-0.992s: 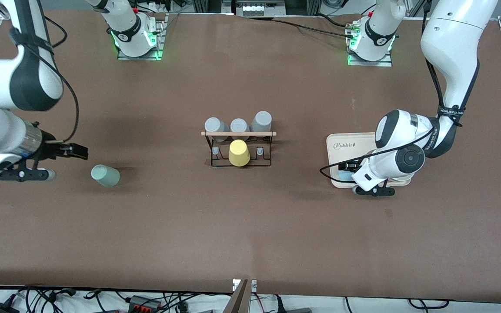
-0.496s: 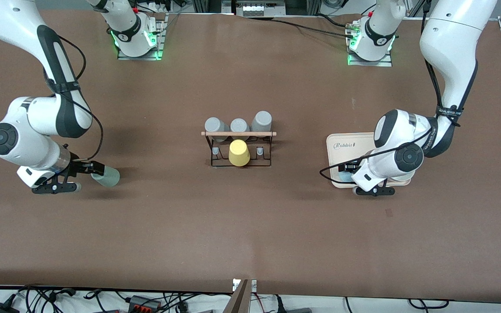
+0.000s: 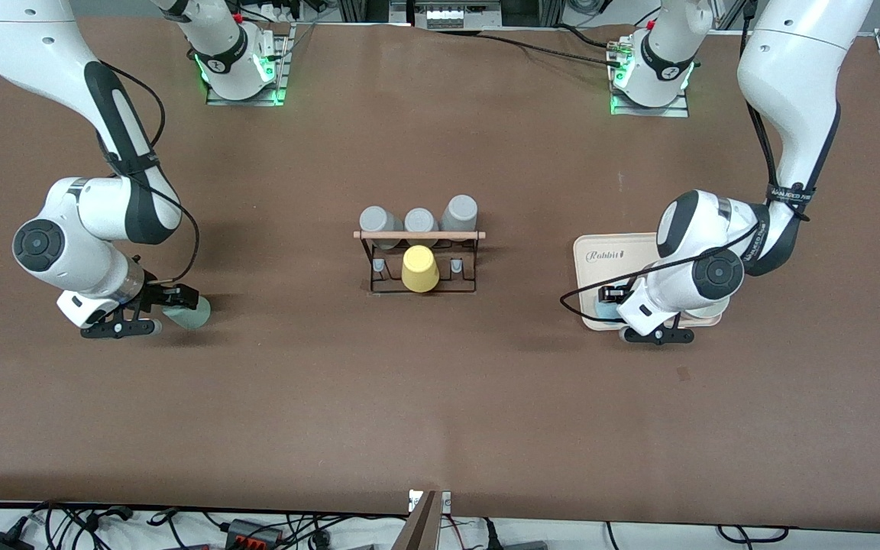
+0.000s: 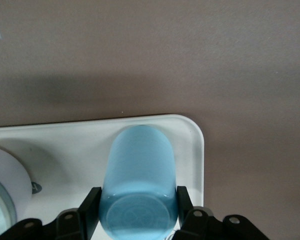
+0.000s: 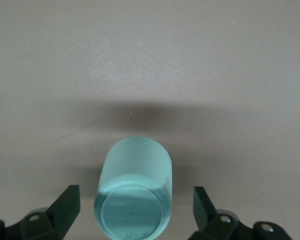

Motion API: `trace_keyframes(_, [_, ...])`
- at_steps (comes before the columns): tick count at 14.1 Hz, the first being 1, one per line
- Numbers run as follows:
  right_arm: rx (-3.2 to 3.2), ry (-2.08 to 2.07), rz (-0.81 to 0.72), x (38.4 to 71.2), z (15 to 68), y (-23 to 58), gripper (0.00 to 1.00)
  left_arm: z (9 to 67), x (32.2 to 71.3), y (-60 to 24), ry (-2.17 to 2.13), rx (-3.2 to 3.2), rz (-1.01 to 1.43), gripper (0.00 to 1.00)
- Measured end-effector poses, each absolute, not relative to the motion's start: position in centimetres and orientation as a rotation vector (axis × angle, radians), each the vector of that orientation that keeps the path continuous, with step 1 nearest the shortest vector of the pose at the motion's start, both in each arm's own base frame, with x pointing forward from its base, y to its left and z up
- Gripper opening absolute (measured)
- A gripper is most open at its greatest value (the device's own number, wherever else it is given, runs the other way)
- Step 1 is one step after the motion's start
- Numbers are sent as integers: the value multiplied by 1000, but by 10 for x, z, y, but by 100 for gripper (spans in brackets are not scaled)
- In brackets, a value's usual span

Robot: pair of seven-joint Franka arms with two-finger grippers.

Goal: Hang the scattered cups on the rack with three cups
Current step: 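Carry the blue cup to the rack while the right gripper grasps the teal cup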

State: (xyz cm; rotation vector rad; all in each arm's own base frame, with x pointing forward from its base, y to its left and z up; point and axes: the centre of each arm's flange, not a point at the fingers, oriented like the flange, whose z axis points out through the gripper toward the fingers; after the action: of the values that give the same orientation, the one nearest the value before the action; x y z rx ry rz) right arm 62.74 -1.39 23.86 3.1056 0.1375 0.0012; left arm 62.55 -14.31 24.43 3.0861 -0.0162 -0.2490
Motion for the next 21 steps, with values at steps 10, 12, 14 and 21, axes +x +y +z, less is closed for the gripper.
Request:
trace_keyframes(10, [3106,149,34,635,257,-7,64,427,630,-295,281,2875,-259,64])
trace_keyframes(12, [3109,147,15,646,288,0,64,434,623,-334,425,2842,-277,64])
trace_keyframes(14, [3114,150,-13,655,325,9,64,431,619,-368,526,2816,-296,64])
trace_keyframes(21, [3178,27,-132,662,399,59,64,392,599,-426,493,2891,-287,64])
